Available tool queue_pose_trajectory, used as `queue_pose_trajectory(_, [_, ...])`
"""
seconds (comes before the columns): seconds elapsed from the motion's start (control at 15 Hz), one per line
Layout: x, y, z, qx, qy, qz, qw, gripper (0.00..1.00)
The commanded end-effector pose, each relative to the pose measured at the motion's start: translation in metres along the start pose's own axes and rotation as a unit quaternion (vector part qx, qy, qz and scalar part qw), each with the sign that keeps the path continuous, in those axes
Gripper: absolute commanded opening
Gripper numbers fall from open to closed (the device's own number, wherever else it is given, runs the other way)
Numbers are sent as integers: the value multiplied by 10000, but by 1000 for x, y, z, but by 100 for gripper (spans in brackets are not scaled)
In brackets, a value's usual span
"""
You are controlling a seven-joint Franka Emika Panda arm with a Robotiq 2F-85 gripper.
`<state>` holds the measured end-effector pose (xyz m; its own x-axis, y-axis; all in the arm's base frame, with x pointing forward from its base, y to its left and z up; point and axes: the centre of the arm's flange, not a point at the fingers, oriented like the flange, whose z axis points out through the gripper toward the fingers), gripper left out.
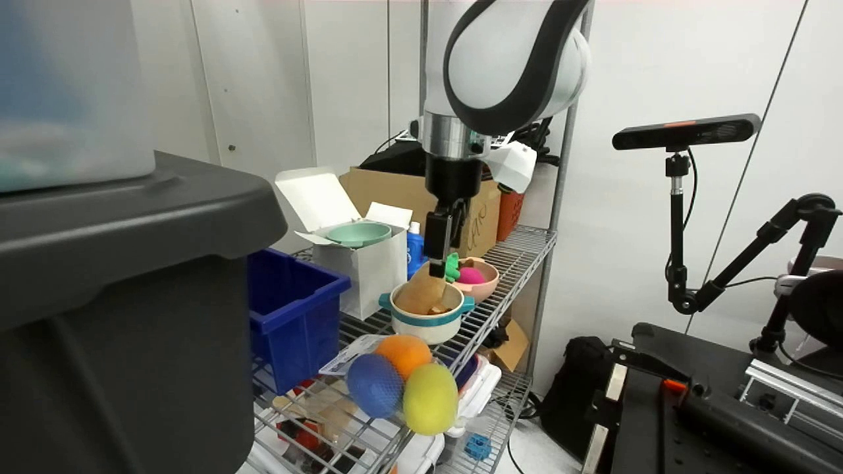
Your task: Move the brown sponge to the blue box
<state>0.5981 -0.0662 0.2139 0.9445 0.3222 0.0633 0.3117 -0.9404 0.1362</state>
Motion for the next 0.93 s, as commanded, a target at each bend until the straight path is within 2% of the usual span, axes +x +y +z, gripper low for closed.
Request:
queue_pose_trajectory(0.0, [26,9,6,-44,146,-109,9998,100])
queue_pose_trajectory(0.33, [43,21,19,-116,179,-68,9997,100])
queue_pose_trajectory(0.87, [43,19,19,-143,144,317,9993,100])
